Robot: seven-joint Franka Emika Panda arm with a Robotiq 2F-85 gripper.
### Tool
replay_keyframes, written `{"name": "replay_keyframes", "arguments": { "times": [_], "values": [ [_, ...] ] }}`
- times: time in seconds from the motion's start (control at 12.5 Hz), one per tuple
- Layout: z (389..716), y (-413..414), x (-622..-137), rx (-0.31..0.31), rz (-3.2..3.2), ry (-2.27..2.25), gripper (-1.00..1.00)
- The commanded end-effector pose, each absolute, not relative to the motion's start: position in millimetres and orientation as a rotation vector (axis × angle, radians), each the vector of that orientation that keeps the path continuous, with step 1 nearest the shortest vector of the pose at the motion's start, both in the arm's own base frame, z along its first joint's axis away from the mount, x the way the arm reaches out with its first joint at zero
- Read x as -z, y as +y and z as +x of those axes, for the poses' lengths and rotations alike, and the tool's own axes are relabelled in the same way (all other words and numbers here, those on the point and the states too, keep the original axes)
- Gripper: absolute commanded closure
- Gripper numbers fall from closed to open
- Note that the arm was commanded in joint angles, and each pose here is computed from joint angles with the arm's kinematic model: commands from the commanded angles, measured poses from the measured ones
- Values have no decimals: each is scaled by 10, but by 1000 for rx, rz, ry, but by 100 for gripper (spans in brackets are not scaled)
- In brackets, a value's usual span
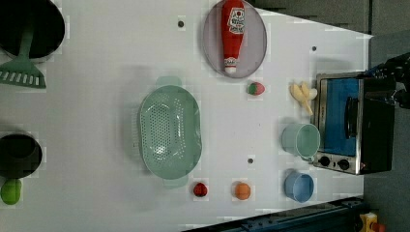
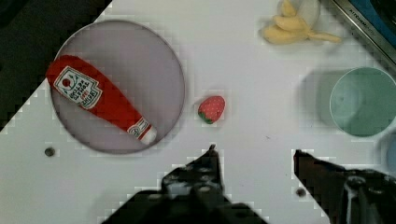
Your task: Drag strainer left to right.
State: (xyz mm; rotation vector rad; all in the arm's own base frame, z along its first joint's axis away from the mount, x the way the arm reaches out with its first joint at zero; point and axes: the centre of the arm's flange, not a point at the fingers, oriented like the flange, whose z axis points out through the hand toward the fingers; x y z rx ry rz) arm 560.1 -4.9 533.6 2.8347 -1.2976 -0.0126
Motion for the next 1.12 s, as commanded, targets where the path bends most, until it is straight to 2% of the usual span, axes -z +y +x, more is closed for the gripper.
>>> {"name": "replay_keyframes", "arguments": {
  "times": [0.08,0.24,0.32,0.56,0.64,1.12],
  "values": [
    [3984,-288,-6339,-28,2764,-1492,-59],
    [3982,-301,-6337,-25,2762,-1502,-99],
    [4000,-225,-6335,-24,2783,-1491,-100],
    [4080,415,-6197,57,2877,-1358,-100],
    [4121,672,-6116,64,2874,-1332,-100],
    [4313,2324,-5290,4,2675,-1588,-100]
  ]
}}
